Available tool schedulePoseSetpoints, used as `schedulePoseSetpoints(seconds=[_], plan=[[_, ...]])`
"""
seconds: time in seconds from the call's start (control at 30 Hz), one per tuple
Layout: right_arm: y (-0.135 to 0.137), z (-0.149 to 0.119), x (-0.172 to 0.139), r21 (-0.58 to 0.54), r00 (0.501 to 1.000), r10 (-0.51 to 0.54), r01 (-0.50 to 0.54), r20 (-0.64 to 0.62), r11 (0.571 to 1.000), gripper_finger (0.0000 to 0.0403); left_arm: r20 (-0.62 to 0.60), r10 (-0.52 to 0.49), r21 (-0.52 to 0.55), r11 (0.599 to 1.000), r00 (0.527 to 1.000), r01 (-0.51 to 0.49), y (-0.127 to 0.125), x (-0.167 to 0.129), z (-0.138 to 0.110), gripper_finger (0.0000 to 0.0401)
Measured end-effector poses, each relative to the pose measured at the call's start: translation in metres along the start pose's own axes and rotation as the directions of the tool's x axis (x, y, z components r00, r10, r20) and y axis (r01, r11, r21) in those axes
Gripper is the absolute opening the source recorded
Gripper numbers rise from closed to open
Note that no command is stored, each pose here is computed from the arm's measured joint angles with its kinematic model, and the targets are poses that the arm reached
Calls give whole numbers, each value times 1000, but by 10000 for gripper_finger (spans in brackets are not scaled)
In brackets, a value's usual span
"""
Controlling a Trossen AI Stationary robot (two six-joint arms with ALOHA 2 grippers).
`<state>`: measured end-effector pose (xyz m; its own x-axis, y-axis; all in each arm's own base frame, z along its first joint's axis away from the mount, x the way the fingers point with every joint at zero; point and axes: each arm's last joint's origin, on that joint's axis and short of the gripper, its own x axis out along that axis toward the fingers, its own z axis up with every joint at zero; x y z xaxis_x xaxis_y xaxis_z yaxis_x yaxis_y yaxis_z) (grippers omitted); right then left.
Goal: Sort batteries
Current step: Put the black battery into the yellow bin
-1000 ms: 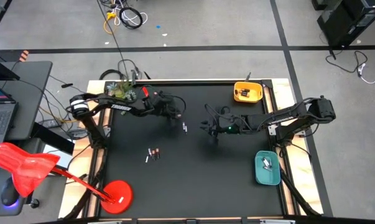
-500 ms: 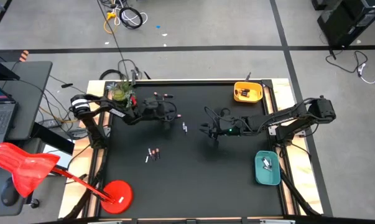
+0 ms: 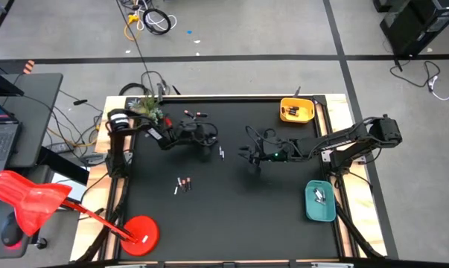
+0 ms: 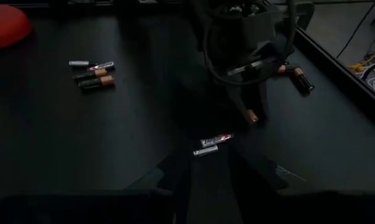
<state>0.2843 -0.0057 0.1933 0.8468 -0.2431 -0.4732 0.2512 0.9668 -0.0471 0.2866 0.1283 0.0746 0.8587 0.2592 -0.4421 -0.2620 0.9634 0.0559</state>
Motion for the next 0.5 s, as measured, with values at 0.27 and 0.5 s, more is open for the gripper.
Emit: schedulePoseSetpoints(seconds=[0.27, 0.5], plan=[[1, -1, 0, -5, 1000, 2, -2, -9, 1000, 113, -22, 2, -26, 1000, 1000, -2, -3, 7, -17, 65], [1, -1, 0, -13, 1000, 2, -2, -14, 1000, 113, -19, 2, -35, 999, 1000, -3, -3, 7, -22, 45]])
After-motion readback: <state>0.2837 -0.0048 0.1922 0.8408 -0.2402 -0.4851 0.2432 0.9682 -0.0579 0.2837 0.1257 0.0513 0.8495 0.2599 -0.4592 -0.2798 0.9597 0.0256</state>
